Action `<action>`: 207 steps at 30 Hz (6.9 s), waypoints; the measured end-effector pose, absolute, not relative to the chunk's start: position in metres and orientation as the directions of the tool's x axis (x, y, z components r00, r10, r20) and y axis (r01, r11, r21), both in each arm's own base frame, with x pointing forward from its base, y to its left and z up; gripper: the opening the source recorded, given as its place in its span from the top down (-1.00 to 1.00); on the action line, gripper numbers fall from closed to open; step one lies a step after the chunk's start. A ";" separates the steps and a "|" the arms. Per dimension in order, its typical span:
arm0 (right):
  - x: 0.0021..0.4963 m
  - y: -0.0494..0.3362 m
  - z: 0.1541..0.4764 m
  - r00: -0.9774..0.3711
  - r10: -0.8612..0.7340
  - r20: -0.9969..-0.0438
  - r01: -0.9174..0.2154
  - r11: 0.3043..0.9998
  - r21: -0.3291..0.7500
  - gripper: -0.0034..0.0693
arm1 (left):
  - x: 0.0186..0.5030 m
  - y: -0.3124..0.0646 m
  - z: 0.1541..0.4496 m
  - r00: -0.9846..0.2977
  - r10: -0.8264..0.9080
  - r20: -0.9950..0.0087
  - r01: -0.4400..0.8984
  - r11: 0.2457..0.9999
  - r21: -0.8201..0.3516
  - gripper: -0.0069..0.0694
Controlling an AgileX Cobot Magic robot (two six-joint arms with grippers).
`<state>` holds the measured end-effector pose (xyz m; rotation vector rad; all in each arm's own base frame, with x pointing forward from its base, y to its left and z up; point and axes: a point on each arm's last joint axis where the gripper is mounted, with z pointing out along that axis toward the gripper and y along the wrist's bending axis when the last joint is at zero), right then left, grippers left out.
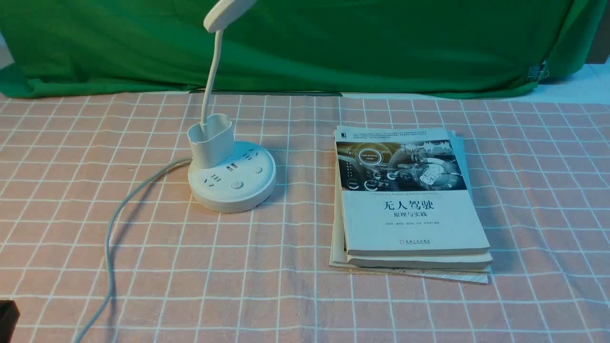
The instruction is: Turn on the table lamp on the pink coffee tablecloth with your hand.
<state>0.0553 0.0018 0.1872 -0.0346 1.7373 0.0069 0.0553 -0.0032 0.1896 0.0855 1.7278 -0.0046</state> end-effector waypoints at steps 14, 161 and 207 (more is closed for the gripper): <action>0.055 0.002 0.187 -0.166 -0.019 -0.986 -0.027 1.000 -0.014 0.25 | 0.055 -0.003 0.190 -0.156 0.054 -0.986 0.060 0.997 0.045 0.82; 0.055 0.002 0.187 -0.166 -0.019 -0.986 -0.027 1.000 -0.014 0.25 | 0.413 -0.200 0.184 -0.803 0.331 -0.495 0.349 0.935 0.059 0.76; 0.055 0.002 0.187 -0.166 -0.019 -0.986 -0.027 1.000 -0.014 0.25 | 0.241 -0.121 0.294 -0.678 0.085 -0.730 0.287 0.945 -0.157 0.76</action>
